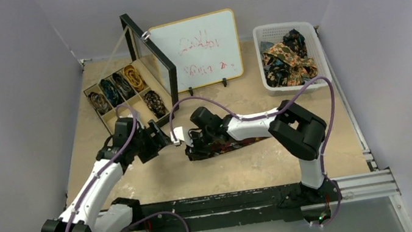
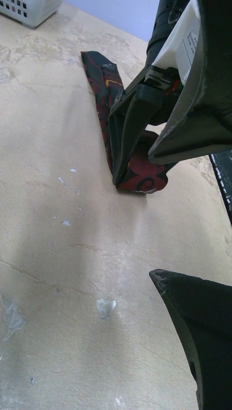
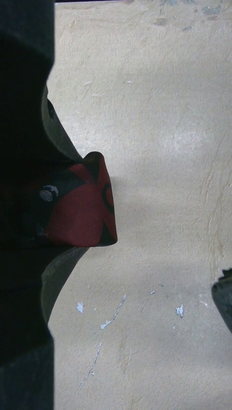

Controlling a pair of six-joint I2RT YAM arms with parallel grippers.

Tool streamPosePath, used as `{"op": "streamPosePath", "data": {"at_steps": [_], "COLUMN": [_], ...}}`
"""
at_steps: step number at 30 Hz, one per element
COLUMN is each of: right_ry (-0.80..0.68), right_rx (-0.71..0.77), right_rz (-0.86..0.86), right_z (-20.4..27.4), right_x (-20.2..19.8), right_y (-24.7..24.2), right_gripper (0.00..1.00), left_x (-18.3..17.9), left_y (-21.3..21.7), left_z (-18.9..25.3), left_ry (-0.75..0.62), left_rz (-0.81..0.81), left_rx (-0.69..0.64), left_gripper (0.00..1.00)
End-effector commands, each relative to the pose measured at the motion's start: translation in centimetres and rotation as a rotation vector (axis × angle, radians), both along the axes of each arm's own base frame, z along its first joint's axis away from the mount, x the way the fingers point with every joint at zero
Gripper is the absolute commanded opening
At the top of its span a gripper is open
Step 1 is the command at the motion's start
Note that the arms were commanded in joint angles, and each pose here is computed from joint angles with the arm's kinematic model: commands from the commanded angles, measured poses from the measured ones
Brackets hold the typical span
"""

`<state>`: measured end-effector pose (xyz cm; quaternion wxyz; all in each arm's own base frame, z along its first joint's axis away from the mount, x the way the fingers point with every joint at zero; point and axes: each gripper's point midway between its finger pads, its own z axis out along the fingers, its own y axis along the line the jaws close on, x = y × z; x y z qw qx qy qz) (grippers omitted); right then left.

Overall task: Roll the ties
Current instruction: Roll the tie at the center of the board.

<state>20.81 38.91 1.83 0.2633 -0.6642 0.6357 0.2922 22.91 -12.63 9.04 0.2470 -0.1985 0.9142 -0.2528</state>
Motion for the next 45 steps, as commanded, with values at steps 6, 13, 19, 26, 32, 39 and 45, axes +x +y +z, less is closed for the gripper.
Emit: {"op": "streamPosePath", "data": {"at_steps": [6,13,19,26,32,39,45], "right_ry": [0.031,-0.042,0.065,0.633,0.797,0.883,0.875], "right_rx": [-0.032,0.135,0.466,0.436,0.471,0.412,0.413], "right_rz": [0.032,-0.103,-0.661,-1.043,-1.097,-1.084,-1.094], "right_z": [0.5,7.5,15.2,10.4,8.6,6.4,6.2], "right_x": [-1.0,0.7,4.6,2.5,1.1,1.1,2.1], "right_y": [0.0,0.8,-3.6,-8.6,-8.6,-7.2,-6.5], "right_gripper": [0.64,0.81,0.99,0.97,0.74,0.58,0.53], "left_x": [0.4,0.3,0.1,-0.4,-0.6,-0.2,0.0], "left_y": [-0.7,-1.6,-2.5,-4.2,-5.5,-6.5,-6.9], "left_z": [-0.6,-0.7,-0.8,-1.2,-1.3,-1.4,-1.8], "left_ry": [-0.008,-0.016,-0.038,-0.054,-0.058,-0.07,-0.07], "left_rz": [-0.038,-0.074,-0.119,-0.2,-0.269,-0.329,-0.353], "left_rx": [-0.038,-0.085,-0.13,-0.223,-0.294,-0.345,-0.362], "left_gripper": [0.78,0.78,0.78,0.77,0.75,0.72,0.7]}}
